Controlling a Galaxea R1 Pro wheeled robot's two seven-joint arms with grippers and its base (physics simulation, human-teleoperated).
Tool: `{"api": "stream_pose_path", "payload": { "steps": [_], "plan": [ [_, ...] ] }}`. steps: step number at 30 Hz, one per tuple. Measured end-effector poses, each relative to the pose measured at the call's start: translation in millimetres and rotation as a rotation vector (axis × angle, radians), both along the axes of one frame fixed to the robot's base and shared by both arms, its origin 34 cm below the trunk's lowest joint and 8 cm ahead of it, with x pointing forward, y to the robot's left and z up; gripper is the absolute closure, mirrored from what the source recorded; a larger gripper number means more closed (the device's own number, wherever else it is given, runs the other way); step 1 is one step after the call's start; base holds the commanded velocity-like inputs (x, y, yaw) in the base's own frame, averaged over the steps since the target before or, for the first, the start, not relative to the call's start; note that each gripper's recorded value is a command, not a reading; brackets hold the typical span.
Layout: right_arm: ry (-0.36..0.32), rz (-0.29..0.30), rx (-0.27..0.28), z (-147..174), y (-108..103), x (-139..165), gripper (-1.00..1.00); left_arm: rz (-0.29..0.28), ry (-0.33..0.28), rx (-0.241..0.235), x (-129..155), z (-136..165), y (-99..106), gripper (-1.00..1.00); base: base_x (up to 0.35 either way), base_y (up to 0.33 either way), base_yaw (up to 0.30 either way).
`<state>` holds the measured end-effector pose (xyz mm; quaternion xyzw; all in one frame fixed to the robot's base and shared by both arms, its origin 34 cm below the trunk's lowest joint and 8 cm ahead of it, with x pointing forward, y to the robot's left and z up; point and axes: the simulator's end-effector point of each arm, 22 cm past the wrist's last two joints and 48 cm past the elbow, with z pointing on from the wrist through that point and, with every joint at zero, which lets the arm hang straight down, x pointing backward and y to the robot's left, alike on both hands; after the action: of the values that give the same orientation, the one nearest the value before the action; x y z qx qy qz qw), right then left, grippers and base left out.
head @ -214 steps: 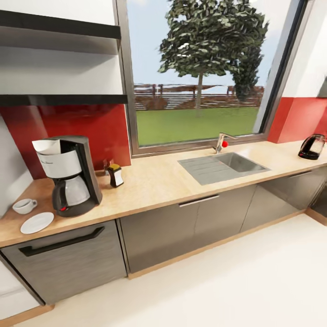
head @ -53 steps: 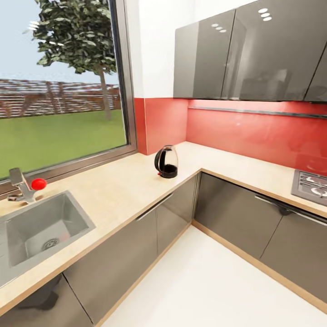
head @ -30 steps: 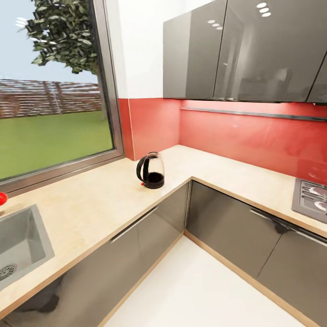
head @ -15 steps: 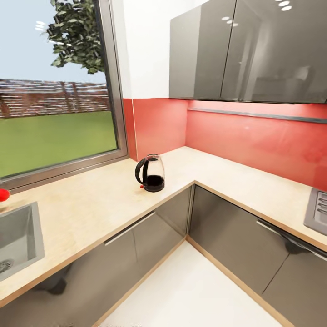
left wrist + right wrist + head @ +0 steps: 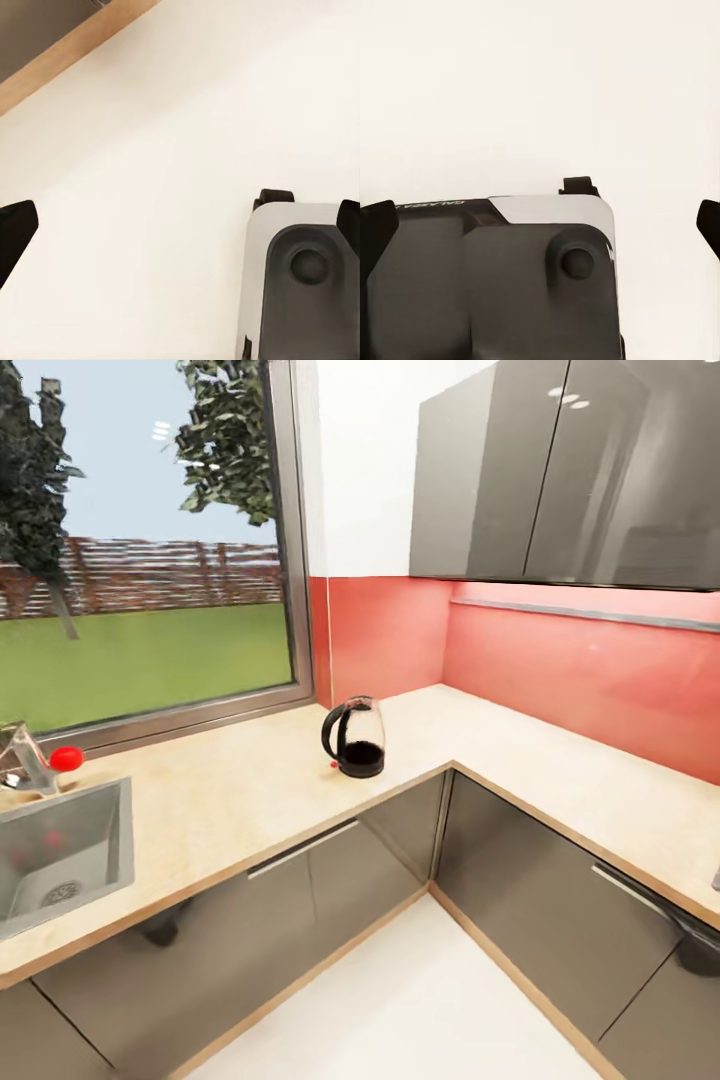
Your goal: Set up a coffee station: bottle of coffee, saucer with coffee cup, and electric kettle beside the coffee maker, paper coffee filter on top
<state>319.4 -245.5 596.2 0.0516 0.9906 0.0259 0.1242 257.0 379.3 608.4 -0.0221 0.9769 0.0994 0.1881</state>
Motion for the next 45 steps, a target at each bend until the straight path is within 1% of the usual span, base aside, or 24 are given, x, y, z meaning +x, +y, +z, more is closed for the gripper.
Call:
{"api": "stream_pose_path", "payload": {
  "steps": [7, 14, 18, 23, 26, 27, 29, 32, 33, 36, 39, 42, 45],
  "plan": [
    [0.000, 0.000, 0.000, 0.1, -0.1, -0.1, -1.00, 0.000, 0.001, 0.000, -0.5, 0.0, -0.1, -1.00, -0.054, -0.040, 0.277],
    [0.000, 0.000, 0.000, 0.1, -0.1, 0.1, -1.00, 0.001, 0.008, 0.004, -4.0, -0.1, 3.9, -1.00, -0.003, -0.002, 0.277],
    [0.000, 0.000, -0.001, 0.1, -0.2, 0.1, -1.00, 0.002, 0.027, 0.004, -12.6, -1.6, 5.2, -1.00, 0.000, 0.000, 0.277],
    [0.000, 0.000, -0.001, 0.1, -0.2, 0.1, -1.00, 0.007, 0.068, 0.009, -33.9, -4.3, 7.2, -1.00, 0.000, 0.000, 0.277],
    [0.000, 0.000, -0.001, 0.1, -0.2, -0.1, -1.00, 0.011, 0.104, 0.042, -57.9, -4.2, 14.8, -1.00, 0.000, 0.000, 0.277],
    [0.000, 0.000, -0.001, 0.1, -0.2, -0.1, -1.00, 0.011, 0.109, 0.050, -61.3, -3.9, 16.5, -1.00, 0.000, 0.000, 0.277],
    [0.000, 0.000, -0.001, 0.1, -0.2, 0.0, -1.00, 0.009, 0.126, 0.086, -72.2, -2.1, 24.9, -1.00, 0.000, 0.000, 0.277],
    [0.000, -0.001, -0.001, 0.1, -0.3, -0.1, -1.00, 0.009, 0.140, 0.124, -79.8, 0.2, 33.0, -1.00, 0.000, 0.000, 0.277],
    [0.000, 0.000, -0.001, 0.1, -0.3, -0.1, -1.00, 0.009, 0.143, 0.130, -81.1, 0.5, 34.2, -1.00, 0.000, 0.000, 0.277],
    [0.000, -0.001, -0.001, 0.1, -0.4, -0.1, -1.00, 0.012, 0.173, 0.144, -91.0, 0.2, 35.9, -1.00, 0.000, 0.000, 0.277],
    [0.000, -0.001, -0.002, 0.1, -0.4, -0.2, -1.00, 0.017, 0.232, 0.146, -105.6, -2.1, 34.4, -1.00, 0.000, 0.000, 0.277],
    [0.000, -0.001, -0.002, 0.1, -0.4, -0.2, -1.00, 0.023, 0.305, 0.150, -121.4, -3.4, 35.6, -1.00, 0.000, 0.000, 0.276],
    [0.000, -0.001, -0.002, 0.1, -0.5, -0.2, -1.00, 0.028, 0.350, 0.155, -131.0, -3.4, 37.9, -1.00, 0.000, 0.000, 0.167]
  ]
}}
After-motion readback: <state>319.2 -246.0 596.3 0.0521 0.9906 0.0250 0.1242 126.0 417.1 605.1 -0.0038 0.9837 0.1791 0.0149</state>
